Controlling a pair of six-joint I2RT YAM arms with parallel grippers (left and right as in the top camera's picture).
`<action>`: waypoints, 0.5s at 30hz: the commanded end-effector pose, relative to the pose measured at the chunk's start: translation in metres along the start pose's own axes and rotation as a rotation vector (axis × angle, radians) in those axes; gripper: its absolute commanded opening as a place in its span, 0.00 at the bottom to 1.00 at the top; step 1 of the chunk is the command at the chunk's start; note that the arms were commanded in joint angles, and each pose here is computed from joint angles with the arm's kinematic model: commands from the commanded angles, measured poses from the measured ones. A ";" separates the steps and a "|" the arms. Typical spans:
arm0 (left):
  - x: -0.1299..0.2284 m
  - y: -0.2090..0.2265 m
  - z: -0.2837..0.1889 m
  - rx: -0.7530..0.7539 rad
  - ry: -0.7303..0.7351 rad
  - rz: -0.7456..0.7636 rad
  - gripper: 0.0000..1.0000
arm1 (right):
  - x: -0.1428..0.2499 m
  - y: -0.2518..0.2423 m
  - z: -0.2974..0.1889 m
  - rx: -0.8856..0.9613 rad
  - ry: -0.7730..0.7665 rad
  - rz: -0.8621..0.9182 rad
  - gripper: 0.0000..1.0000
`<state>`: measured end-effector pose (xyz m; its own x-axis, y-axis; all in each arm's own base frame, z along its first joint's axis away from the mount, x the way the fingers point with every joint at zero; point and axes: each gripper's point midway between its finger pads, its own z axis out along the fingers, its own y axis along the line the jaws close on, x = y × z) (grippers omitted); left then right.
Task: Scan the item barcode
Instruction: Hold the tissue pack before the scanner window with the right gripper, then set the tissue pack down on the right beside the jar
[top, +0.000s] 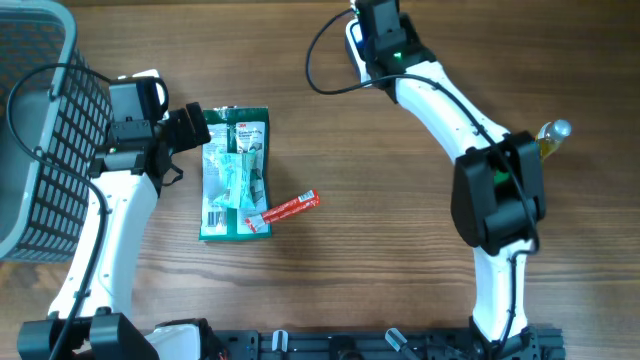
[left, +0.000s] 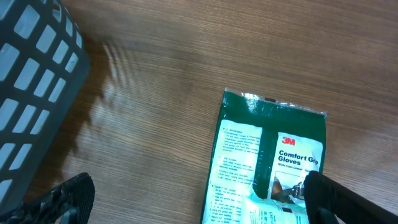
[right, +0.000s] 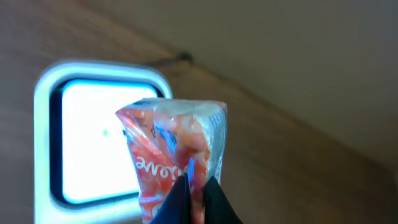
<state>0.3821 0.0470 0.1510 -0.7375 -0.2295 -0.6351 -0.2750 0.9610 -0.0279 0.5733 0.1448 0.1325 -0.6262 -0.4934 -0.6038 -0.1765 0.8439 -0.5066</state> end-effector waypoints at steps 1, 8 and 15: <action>-0.007 0.003 -0.005 -0.006 -0.023 0.012 1.00 | -0.043 -0.047 -0.090 -0.059 -0.112 0.222 0.04; -0.007 0.003 -0.005 -0.006 -0.023 0.012 1.00 | 0.067 -0.046 -0.178 -0.340 0.324 0.284 0.05; -0.007 0.003 -0.005 -0.006 -0.022 0.012 1.00 | 0.181 -0.023 -0.172 -0.316 0.719 0.284 0.10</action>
<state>0.3820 0.0469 0.1509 -0.7378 -0.2295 -0.6348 -0.2748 0.9611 -0.0281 0.3496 0.0735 0.1748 -0.9725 -0.1507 -0.1776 -0.1241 0.9805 -0.1525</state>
